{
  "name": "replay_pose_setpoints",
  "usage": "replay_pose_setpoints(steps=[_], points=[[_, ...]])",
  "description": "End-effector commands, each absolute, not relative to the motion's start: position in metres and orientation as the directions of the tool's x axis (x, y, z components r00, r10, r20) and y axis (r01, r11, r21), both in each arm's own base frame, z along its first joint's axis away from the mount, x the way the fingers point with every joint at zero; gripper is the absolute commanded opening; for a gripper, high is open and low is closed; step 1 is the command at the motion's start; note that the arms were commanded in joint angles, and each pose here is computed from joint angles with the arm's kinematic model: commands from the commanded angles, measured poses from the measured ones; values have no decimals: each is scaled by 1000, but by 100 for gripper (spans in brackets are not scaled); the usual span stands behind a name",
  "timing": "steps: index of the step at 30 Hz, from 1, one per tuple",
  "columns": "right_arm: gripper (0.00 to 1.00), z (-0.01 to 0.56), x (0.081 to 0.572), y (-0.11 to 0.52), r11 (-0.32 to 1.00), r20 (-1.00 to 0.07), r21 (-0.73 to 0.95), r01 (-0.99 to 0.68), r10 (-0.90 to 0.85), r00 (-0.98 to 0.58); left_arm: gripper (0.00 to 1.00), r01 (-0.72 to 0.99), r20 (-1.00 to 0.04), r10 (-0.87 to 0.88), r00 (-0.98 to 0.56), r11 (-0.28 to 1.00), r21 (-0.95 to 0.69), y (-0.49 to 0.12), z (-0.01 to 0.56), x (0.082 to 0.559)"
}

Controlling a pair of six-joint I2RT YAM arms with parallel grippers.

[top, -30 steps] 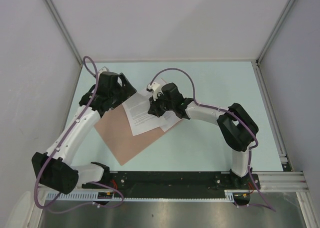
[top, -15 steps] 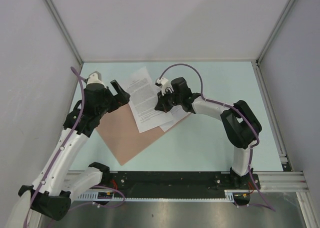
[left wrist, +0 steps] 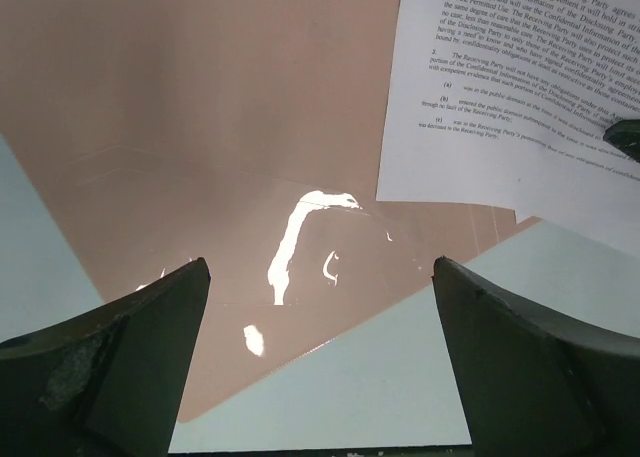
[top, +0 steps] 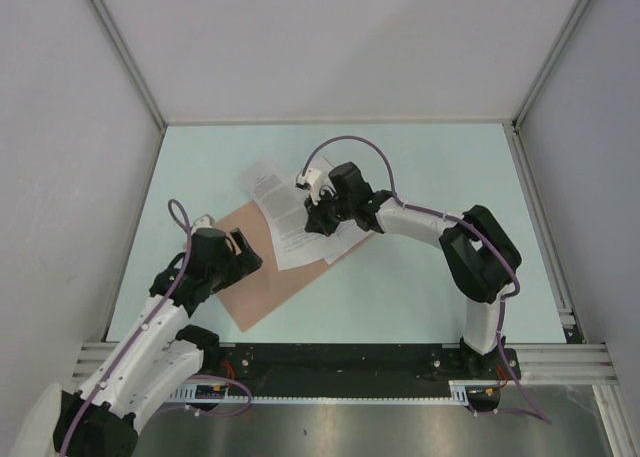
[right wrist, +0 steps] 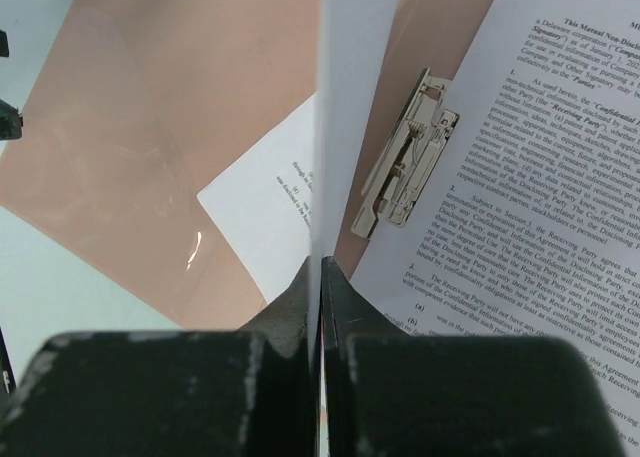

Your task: Put the files into the folder

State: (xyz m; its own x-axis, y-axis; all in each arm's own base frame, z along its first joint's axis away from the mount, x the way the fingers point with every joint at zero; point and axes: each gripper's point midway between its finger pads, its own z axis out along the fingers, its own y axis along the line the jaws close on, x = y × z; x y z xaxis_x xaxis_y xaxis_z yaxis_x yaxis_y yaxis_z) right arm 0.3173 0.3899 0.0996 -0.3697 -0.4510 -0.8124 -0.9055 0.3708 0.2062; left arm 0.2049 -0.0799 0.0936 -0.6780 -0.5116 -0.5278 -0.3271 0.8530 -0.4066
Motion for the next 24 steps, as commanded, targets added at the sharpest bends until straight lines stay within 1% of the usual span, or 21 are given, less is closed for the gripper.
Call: replay_pose_setpoints(steps=[1, 5, 8, 12, 15, 24], points=[[0, 142, 318, 395, 333, -858, 140, -932, -429, -282, 99, -341, -546, -569, -616, 816, -466, -79, 104, 210], [0, 143, 308, 397, 322, -849, 162, -933, -436, -298, 100, -360, -550, -581, -600, 810, -463, -75, 104, 209], [0, 147, 303, 399, 329, -847, 160, -931, -439, -300, 100, -381, -534, -600, -595, 796, -469, -75, 101, 208], [0, 158, 309, 397, 363, -861, 116, -925, -427, -276, 100, -402, -465, -608, -643, 785, -471, -85, 86, 204], [0, 164, 317, 393, 381, -870, 74, -921, -426, -246, 100, -417, -435, -613, -660, 780, -466, -88, 82, 202], [0, 167, 326, 382, 397, -868, 19, -917, -449, -212, 100, -474, -421, -642, -640, 762, -441, -81, 76, 198]])
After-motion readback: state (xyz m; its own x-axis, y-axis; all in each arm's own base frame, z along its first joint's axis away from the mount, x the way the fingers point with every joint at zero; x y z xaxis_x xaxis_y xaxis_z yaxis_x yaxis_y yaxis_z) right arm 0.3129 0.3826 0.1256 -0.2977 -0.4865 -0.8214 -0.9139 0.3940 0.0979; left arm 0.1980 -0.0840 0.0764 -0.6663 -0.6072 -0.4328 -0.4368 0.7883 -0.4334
